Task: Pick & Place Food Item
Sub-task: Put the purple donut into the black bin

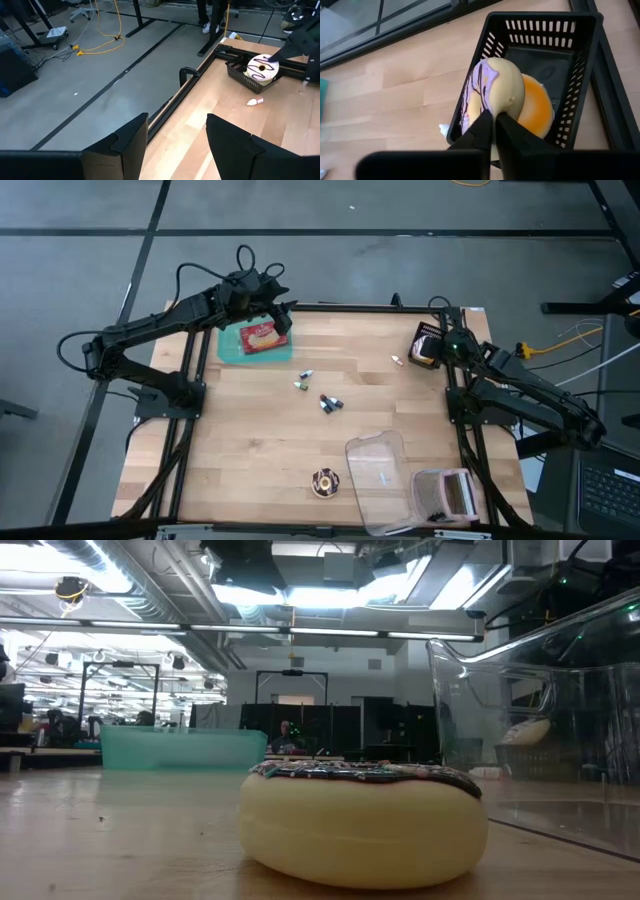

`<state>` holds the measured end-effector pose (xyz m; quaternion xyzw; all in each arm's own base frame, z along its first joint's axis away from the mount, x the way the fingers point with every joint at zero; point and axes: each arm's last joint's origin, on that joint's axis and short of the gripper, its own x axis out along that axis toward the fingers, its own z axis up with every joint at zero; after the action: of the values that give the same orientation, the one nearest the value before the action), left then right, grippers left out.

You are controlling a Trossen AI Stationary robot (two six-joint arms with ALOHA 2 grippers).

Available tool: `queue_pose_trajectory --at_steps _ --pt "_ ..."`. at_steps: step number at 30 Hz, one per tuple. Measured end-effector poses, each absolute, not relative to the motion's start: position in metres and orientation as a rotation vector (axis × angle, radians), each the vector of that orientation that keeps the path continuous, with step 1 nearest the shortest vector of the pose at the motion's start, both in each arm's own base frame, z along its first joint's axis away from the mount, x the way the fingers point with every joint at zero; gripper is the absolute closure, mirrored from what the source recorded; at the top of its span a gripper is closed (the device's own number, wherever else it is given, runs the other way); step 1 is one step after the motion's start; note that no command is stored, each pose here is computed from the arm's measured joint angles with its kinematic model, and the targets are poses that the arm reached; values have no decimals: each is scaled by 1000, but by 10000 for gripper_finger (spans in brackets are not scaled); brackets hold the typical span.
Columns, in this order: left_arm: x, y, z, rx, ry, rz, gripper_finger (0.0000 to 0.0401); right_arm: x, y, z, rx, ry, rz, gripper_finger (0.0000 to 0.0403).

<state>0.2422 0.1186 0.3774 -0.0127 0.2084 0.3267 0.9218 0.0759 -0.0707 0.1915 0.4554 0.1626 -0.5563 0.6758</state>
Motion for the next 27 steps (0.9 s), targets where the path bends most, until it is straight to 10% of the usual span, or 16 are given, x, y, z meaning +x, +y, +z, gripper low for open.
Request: queue_pose_trajectory --at_steps 13,27 --pt "242 119 377 -33 426 673 206 76 -71 192 1050 336 -1259 180" --pt "242 119 377 -49 420 680 205 73 -65 194 1151 399 -1183 183"
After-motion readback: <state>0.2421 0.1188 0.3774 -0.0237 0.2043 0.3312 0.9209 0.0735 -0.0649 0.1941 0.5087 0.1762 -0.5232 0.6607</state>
